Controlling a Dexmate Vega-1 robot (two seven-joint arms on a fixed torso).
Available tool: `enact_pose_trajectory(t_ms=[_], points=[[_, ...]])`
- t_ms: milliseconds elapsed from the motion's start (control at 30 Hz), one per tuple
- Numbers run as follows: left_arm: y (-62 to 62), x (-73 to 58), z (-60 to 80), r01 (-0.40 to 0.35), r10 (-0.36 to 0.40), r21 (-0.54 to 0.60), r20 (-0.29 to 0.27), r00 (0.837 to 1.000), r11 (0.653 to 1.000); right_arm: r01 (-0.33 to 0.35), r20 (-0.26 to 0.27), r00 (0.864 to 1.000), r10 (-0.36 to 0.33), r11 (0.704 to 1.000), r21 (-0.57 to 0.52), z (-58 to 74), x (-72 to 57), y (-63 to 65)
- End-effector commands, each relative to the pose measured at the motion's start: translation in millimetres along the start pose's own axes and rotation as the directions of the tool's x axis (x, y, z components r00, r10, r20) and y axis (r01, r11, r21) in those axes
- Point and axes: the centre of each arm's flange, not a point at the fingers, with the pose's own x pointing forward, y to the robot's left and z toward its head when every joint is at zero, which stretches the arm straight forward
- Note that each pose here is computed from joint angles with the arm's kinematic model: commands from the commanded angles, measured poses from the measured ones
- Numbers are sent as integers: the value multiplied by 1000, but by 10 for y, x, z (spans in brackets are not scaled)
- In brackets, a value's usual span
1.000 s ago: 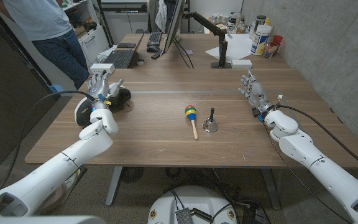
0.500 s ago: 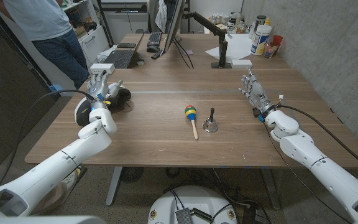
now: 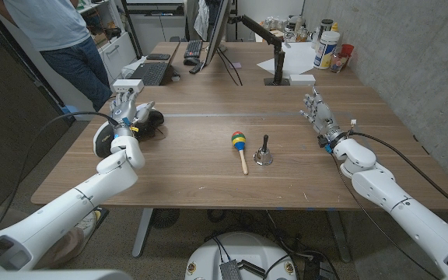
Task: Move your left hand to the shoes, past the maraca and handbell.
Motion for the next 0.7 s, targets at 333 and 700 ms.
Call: enact_pose_trajectory(t_ms=[333,700], points=[[-121,23,-74,32,-32,18,-10,999,999,2,5,1000,-2,1000,-2,12,-27,-18],[-177,22,-84,31,-31,20,-3,1000,999,3,2,1000,-3,1000,0,4,-28,-21]])
